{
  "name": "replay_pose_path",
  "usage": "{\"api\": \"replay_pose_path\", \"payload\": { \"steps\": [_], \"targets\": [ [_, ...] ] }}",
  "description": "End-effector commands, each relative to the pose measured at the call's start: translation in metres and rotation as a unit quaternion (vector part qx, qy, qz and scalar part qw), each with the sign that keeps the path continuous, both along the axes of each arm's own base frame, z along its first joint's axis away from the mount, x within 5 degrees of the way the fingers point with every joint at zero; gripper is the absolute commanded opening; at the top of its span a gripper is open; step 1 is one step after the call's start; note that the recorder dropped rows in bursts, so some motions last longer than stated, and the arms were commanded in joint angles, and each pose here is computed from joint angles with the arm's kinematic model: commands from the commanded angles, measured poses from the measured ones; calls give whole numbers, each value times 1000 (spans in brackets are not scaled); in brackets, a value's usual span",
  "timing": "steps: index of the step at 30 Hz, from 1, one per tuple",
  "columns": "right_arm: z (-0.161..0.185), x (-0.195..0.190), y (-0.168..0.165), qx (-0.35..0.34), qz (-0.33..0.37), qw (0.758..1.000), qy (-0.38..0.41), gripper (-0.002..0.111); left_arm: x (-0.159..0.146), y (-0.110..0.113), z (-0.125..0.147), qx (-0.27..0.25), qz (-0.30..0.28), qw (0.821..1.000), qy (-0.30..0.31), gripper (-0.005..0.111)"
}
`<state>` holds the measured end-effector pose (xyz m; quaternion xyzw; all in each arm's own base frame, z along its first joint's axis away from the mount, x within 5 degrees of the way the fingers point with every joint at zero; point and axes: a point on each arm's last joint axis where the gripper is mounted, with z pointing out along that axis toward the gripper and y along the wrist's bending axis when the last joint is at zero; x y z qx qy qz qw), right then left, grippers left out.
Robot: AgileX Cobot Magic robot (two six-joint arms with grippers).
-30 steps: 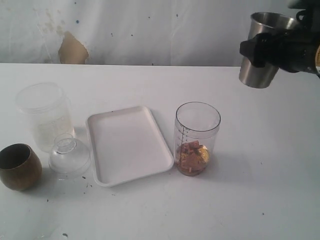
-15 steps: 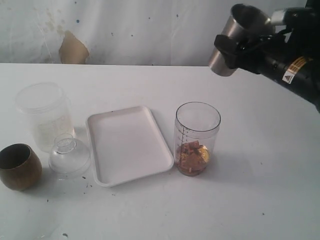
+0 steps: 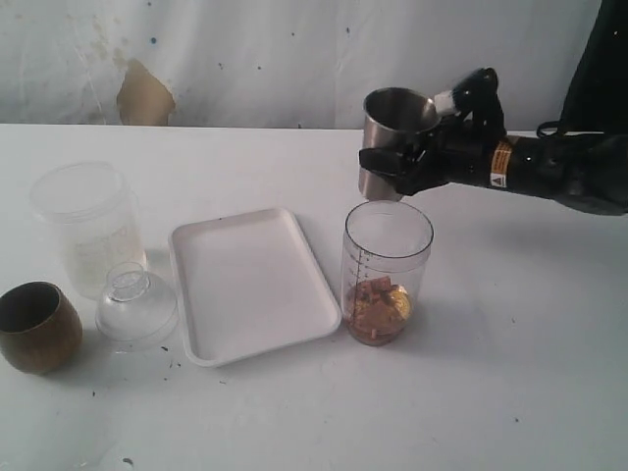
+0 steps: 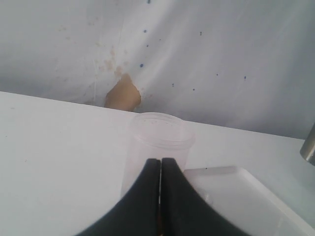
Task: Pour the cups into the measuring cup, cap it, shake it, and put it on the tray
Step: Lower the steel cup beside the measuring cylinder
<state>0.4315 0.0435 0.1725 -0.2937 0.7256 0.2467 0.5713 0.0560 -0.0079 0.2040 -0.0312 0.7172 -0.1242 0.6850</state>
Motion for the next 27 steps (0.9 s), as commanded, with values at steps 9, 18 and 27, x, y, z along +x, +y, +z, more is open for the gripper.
{"api": "replay_pose_path", "payload": {
  "steps": [9, 18, 27],
  "targets": [
    [-45, 21, 31, -2, 65, 997, 33, 0, 0, 0, 0, -7, -2, 1000, -9, 1],
    [-62, 24, 35, 7, 57, 997, 53, 0, 0, 0, 0, -7, -2, 1000, -9, 1],
    [-62, 24, 36, 7, 57, 997, 51, 16, 0, 0, 0, -7, -2, 1000, -9, 1]
  ]
}}
